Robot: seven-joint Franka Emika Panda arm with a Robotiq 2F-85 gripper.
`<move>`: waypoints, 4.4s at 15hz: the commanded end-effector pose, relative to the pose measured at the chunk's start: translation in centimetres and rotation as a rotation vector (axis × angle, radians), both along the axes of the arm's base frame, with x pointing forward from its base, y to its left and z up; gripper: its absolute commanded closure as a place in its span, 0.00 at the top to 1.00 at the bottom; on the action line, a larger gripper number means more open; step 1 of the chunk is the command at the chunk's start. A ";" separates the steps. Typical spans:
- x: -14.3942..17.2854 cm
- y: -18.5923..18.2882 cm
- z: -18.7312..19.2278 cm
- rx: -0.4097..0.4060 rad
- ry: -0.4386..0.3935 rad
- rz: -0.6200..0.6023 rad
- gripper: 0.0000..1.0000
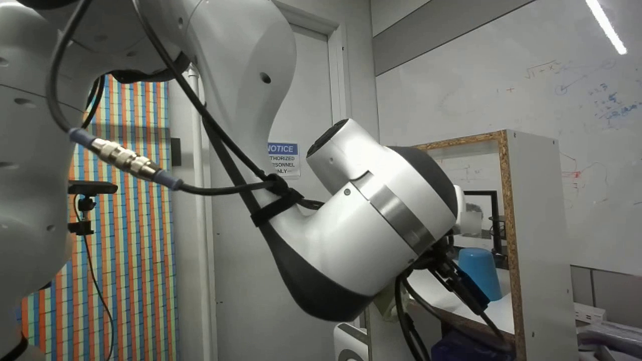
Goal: Put the blue cup on top of the shelf.
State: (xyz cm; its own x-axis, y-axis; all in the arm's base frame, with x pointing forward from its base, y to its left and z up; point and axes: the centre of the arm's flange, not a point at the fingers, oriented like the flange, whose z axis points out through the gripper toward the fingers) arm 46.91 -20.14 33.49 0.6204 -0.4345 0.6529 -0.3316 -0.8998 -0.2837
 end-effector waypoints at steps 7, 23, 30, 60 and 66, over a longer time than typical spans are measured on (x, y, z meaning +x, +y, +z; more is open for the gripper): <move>6.5 1.1 2.6 -0.227 0.000 0.124 1.00; 14.2 1.8 0.7 -0.217 -0.124 0.158 1.00; 14.1 2.8 -1.1 -0.128 -0.112 0.162 0.74; -14.1 12.0 12.7 0.026 -0.178 -0.064 0.49; -14.9 10.8 21.1 0.036 -0.355 -0.151 0.49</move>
State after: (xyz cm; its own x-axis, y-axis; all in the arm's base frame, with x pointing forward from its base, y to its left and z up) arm 33.00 -9.45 47.27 0.3753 -0.5109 0.7734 -0.3321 -0.8531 -0.4024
